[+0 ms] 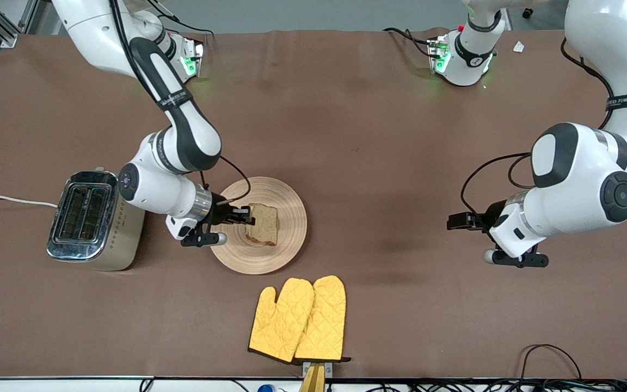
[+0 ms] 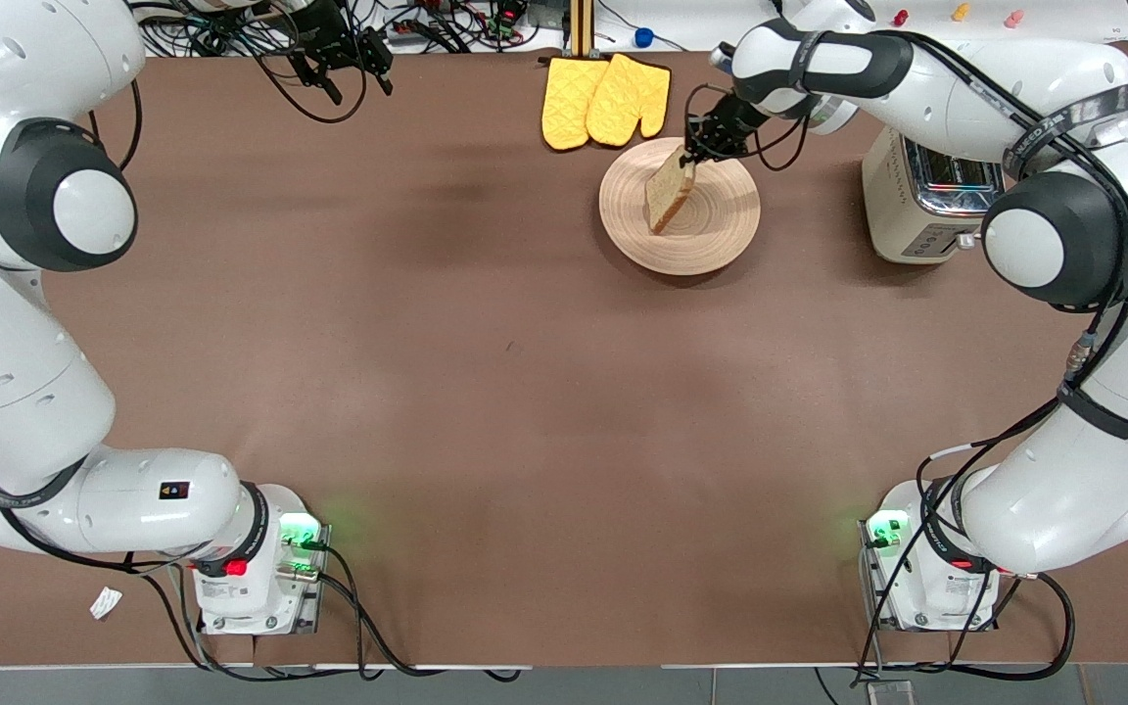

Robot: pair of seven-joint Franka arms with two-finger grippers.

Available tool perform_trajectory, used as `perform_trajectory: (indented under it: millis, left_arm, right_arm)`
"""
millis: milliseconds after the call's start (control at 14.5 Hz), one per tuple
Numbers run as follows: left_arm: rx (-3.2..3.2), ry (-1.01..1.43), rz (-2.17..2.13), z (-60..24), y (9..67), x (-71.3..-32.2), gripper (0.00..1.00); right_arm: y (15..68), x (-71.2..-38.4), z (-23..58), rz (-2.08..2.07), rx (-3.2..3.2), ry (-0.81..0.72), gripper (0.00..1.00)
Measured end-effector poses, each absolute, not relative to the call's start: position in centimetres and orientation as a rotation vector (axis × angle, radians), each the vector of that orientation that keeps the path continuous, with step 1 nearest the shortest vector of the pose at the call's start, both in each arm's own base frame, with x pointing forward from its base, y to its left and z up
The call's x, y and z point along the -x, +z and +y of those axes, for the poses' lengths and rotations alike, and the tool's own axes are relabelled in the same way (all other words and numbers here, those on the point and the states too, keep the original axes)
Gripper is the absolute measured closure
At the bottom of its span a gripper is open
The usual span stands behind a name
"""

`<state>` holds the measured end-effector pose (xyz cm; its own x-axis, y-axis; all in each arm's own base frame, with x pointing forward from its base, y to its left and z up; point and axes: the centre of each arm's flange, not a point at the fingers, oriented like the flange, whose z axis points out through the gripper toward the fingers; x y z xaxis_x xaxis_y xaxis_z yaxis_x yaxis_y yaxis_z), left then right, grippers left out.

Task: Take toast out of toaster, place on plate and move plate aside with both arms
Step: 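Lift the bread out and carry it over the wooden plate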

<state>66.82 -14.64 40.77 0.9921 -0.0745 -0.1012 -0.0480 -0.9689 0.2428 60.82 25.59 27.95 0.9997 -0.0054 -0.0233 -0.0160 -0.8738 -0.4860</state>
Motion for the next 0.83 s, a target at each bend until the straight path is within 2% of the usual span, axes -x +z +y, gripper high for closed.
perform_trajectory:
  millis: [345,829]
  left_arm:
    - [-2.844,-0.177,-0.071,-15.5,40.2,-66.8,0.00]
    - [-2.602,-0.307,0.011,-20.6,35.2,-66.5,0.00]
  right_arm:
    - [24.9,-59.9,21.9,-0.063,2.607,0.043,0.90]
    - [22.9,-59.6,17.9,-0.128,2.617,0.046,0.91]
